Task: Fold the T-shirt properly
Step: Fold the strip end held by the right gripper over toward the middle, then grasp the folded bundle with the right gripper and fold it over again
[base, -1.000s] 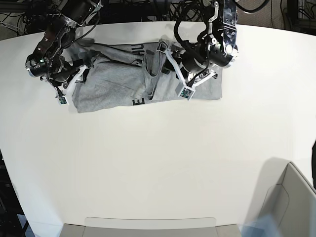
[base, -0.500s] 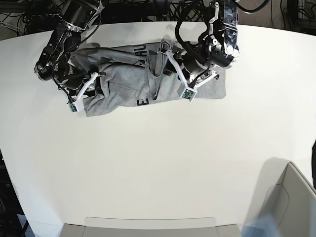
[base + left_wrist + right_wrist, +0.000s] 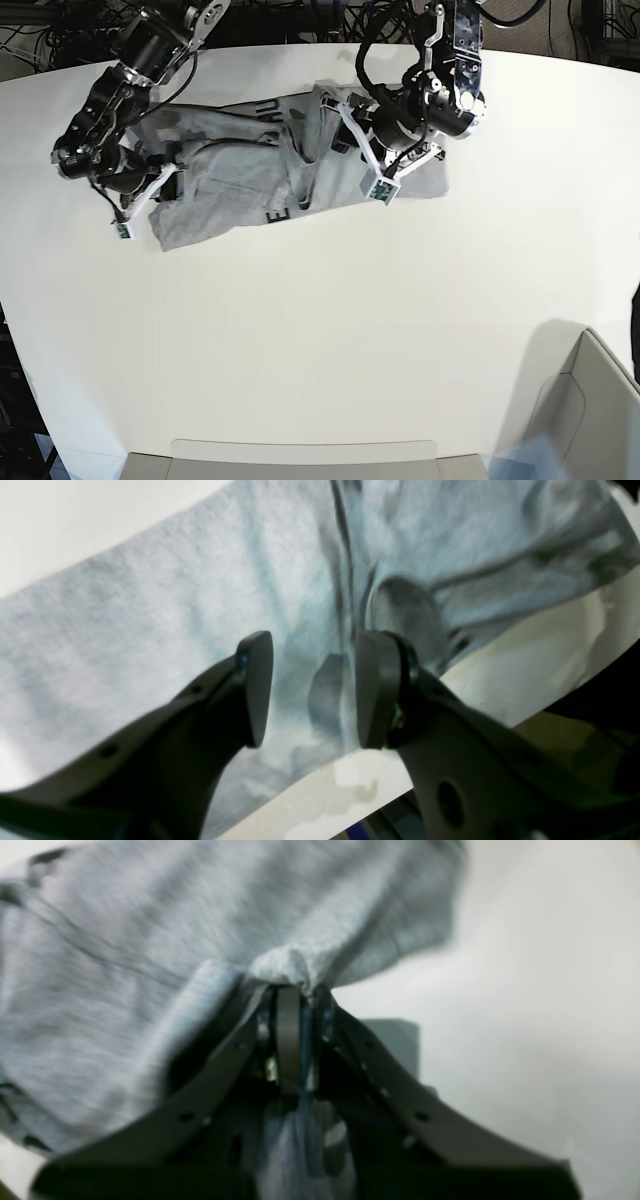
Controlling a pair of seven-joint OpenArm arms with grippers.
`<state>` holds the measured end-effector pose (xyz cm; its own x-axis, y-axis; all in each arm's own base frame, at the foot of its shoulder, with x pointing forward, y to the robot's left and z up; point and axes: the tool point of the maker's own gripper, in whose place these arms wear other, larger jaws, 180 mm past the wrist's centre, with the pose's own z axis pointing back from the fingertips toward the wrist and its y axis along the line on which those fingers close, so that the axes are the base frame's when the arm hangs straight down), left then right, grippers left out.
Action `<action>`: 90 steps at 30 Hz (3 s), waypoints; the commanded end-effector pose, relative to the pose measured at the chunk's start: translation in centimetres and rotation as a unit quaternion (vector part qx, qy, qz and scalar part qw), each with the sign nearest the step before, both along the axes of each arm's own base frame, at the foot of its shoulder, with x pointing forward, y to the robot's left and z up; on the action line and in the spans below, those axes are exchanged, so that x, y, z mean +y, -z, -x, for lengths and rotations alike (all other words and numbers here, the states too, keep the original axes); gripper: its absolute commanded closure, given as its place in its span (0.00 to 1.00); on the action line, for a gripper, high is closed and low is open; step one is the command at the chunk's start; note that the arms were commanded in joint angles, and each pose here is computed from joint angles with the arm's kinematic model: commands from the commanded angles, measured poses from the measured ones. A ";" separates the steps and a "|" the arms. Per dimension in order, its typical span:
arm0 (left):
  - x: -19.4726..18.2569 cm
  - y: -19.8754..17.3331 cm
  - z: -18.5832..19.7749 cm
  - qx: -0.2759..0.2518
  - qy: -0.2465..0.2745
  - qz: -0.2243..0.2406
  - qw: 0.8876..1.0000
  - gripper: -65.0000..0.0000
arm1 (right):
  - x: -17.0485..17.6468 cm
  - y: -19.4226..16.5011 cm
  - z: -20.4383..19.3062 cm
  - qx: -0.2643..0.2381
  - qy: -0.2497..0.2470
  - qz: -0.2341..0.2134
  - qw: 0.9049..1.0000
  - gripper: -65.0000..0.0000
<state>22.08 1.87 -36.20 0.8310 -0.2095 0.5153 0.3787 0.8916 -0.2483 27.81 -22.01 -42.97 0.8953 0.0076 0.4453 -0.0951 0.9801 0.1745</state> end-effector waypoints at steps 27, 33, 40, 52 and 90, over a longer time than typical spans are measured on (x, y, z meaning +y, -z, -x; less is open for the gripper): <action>12.2 1.4 0.6 0.018 -0.147 -0.073 0.986 0.60 | 1.7 -8.4 1.1 -0.050 -0.073 0.197 0.976 1.00; 14.4 1.4 1.1 0.022 -0.179 -0.082 0.980 0.60 | 4.7 -10.6 0.8 -0.091 -0.123 0.214 0.965 1.00; 16.8 1.3 1.3 0.022 -0.214 -0.095 0.972 0.60 | 10.6 -10.6 0.6 -0.114 -0.217 0.193 0.950 1.00; 17.4 3.2 2.2 0.053 -0.225 -0.092 0.969 0.60 | 22.1 -12.4 1.3 -0.181 -0.384 0.155 0.892 1.00; 17.4 4.0 2.4 0.065 -0.225 -0.090 0.968 0.60 | 30.9 -13.2 0.8 -0.242 -0.165 -0.077 0.953 1.00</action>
